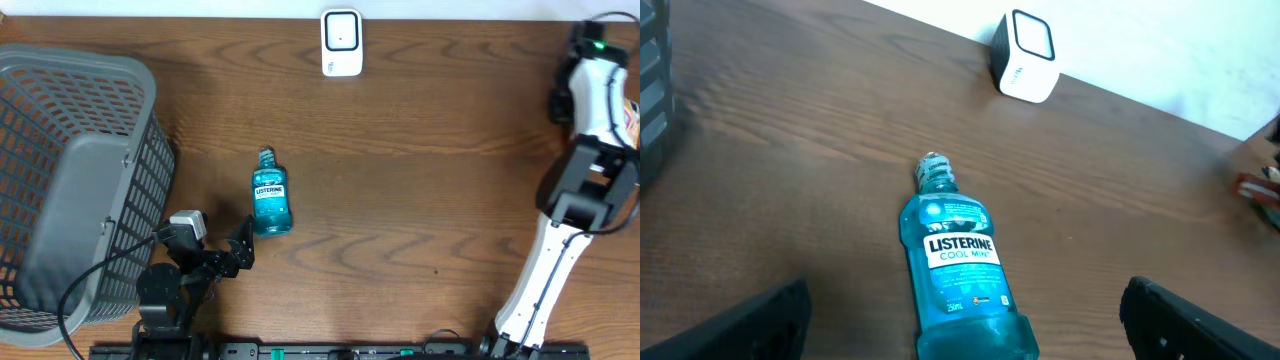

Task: Scan the item barcode
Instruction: 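Carry the chocolate bar to the right edge and release it, then move the right gripper over the blue Listerine bottle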

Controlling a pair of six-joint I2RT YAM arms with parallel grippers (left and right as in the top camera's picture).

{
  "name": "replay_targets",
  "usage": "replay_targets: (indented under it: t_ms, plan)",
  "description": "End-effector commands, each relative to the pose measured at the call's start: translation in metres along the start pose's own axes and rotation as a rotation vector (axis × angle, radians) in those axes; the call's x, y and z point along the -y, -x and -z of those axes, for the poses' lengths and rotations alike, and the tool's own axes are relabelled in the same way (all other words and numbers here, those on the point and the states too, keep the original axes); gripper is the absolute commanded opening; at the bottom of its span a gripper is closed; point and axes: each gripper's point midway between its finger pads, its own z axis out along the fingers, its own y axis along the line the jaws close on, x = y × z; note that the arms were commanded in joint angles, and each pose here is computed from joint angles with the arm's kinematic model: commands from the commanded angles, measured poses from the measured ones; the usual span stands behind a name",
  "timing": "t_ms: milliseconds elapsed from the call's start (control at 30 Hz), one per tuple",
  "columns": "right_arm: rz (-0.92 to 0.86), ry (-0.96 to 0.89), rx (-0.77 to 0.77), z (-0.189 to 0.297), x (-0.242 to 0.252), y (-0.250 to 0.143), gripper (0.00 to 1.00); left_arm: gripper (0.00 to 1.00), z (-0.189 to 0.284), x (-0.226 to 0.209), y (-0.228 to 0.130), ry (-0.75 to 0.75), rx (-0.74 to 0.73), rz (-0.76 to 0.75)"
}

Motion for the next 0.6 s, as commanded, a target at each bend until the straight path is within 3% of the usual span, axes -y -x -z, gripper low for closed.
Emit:
replay_targets:
  t_ms: [0,100,133,367,467,567]
  plan:
    - [-0.175,-0.027,0.008,0.011,0.025,0.001,0.54,0.98,0.001,0.001,0.002,-0.007,0.006,0.001]
    - [-0.193,0.041,0.035,0.033,0.028,0.007,0.95,0.98,0.001,0.001,0.002,-0.007,0.006,0.001]
    - [-0.210,0.082,0.055,0.044,0.025,0.011,0.99,0.98,0.001,0.001,0.002,-0.007,0.006,0.001]
    - [-0.331,0.349,0.228,0.171,-0.008,0.026,0.99,0.98,0.001,0.001,0.002,-0.007,0.006,0.001]
    - [-0.303,0.599,0.241,0.235,-0.057,0.014,0.99,0.98,0.001,0.001,0.002,-0.007,0.006,0.001]
    - [-0.212,0.938,0.161,0.302,-0.130,-0.011,0.99,0.98,0.001,0.002,0.002,-0.007,0.006,0.001]
